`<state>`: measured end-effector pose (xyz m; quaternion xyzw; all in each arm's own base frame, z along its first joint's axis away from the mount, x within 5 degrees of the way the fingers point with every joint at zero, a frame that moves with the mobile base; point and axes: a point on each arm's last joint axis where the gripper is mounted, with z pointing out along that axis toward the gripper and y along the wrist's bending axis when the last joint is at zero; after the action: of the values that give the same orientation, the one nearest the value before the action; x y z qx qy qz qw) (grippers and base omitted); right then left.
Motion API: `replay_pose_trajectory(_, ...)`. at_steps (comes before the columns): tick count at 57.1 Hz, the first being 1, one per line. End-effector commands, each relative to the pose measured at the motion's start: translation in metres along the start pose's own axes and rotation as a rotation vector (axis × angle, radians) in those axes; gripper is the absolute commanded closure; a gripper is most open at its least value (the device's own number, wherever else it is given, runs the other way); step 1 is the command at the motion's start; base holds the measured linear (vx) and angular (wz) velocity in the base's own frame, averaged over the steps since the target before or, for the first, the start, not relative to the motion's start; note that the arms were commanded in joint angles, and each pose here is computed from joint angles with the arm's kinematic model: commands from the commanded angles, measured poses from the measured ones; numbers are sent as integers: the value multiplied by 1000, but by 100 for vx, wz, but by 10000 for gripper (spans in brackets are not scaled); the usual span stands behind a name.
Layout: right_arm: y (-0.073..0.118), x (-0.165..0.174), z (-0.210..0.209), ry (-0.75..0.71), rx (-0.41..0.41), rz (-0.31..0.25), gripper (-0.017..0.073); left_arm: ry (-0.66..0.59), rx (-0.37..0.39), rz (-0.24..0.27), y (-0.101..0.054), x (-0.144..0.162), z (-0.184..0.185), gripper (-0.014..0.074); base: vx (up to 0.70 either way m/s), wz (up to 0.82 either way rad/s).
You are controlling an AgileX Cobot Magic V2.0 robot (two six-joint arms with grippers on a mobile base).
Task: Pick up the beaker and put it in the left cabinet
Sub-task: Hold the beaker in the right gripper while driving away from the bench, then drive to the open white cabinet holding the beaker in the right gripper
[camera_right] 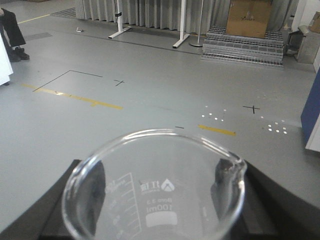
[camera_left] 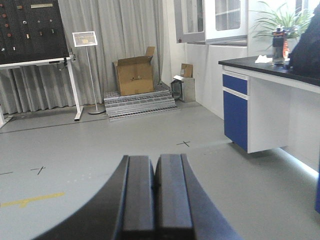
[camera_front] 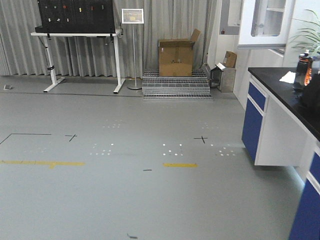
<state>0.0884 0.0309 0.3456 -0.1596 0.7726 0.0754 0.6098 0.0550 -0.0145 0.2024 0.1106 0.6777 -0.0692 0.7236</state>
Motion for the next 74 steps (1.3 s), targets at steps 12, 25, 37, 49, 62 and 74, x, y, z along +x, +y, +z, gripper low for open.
replay_pose_trajectory(12, 0, -16, -4, -105, -5, -15, 564, -85, -4, -12, 0, -3, -1, 592, 74, 4)
replay_pose_trajectory(25, 0, -16, -4, -105, -5, -15, 564, -85, -4, -12, 0, -3, -1, 592, 76, 3)
replay_pose_trajectory(37, 0, -16, -4, -106, -5, -16, 564, -85, -4, -12, 0, -3, -1, 592, 77, -2)
replay_pose_trajectory(49, 0, -16, -4, -105, -6, -13, 564, -85, -4, -12, 0, -3, -1, 592, 75, -4)
replay_pose_trajectory(62, 0, -16, -4, -105, -6, -13, 564, -85, -4, -12, 0, -3, -1, 592, 73, -3)
replay_pose_trajectory(74, 0, -16, -4, -104, -6, -12, 564, -85, -4, -12, 0, -3, -1, 592, 72, 2)
